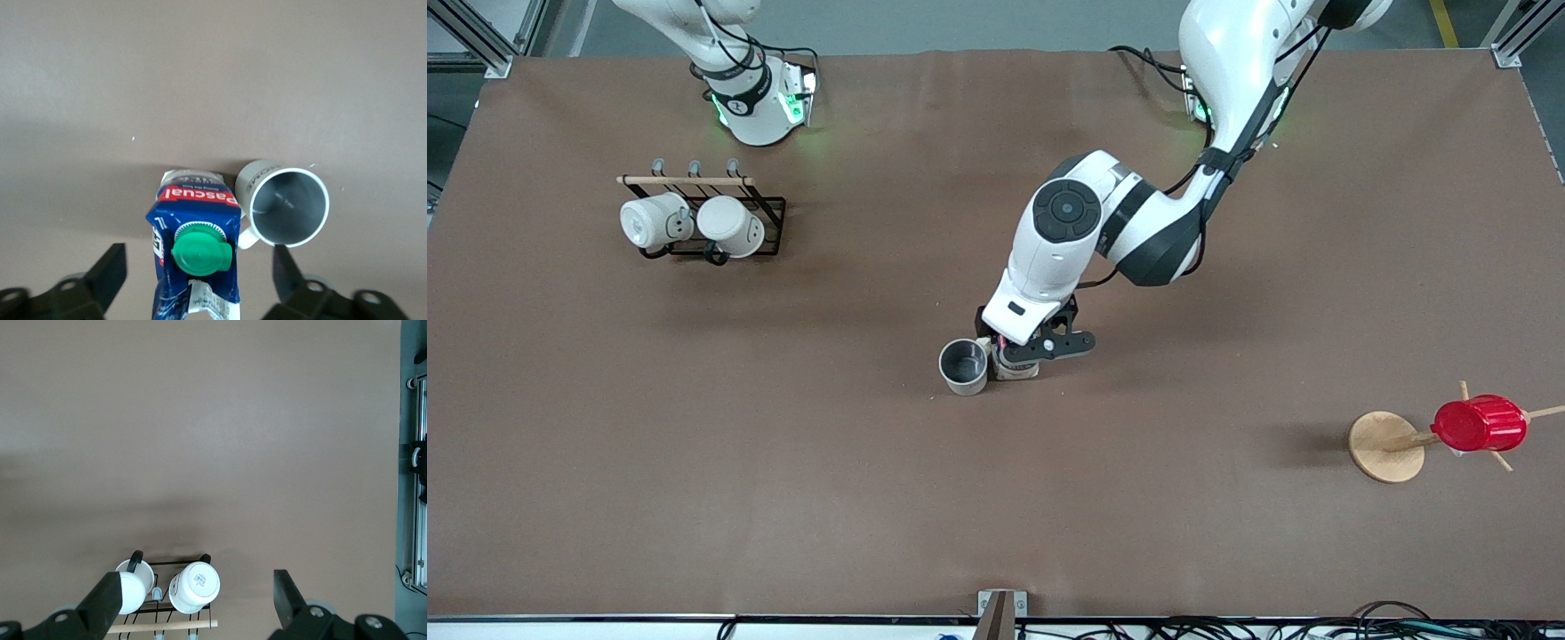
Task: Place cup and milk on table
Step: 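Lower the held carton beside the mug with the left gripper, then open the left gripper and lift it off the carton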
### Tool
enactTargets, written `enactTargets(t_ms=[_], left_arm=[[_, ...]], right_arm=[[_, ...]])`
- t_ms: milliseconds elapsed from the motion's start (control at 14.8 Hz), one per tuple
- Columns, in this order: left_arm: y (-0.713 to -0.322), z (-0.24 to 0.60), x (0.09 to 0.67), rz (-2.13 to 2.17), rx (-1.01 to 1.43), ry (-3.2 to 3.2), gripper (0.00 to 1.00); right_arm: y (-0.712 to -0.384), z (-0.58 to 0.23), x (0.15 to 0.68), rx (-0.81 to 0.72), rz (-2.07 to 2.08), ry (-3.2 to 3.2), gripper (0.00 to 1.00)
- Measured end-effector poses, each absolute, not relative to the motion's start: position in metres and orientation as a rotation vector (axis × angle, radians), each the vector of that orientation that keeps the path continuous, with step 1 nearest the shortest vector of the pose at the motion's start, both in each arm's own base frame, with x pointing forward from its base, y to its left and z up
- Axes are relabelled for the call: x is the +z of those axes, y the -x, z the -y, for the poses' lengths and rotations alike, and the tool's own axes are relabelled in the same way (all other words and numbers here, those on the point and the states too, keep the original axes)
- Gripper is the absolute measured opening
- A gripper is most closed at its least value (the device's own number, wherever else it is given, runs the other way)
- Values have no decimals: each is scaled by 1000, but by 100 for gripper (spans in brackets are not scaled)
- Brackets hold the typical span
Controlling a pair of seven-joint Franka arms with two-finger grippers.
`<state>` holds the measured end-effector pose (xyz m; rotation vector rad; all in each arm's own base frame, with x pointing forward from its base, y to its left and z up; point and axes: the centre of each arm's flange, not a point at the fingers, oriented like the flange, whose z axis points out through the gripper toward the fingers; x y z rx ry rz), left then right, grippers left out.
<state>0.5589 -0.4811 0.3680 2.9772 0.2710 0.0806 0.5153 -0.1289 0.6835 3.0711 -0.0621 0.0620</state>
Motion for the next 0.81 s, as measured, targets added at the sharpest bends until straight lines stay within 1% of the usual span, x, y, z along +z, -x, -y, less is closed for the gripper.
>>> enactTargets(t_ms=[203,407,814], left_arm=[[-574,459,398,-310,152,-2981,100],[-600,410,436,-351,247,-3018,100],[-632,285,484,-210,146,-3149,100]], right_arm=[[-515,128,684,64,54,-3071,100],[-516,126,686,70,46,-3070,100],[-521,116,683,77,16,-3068,100]])
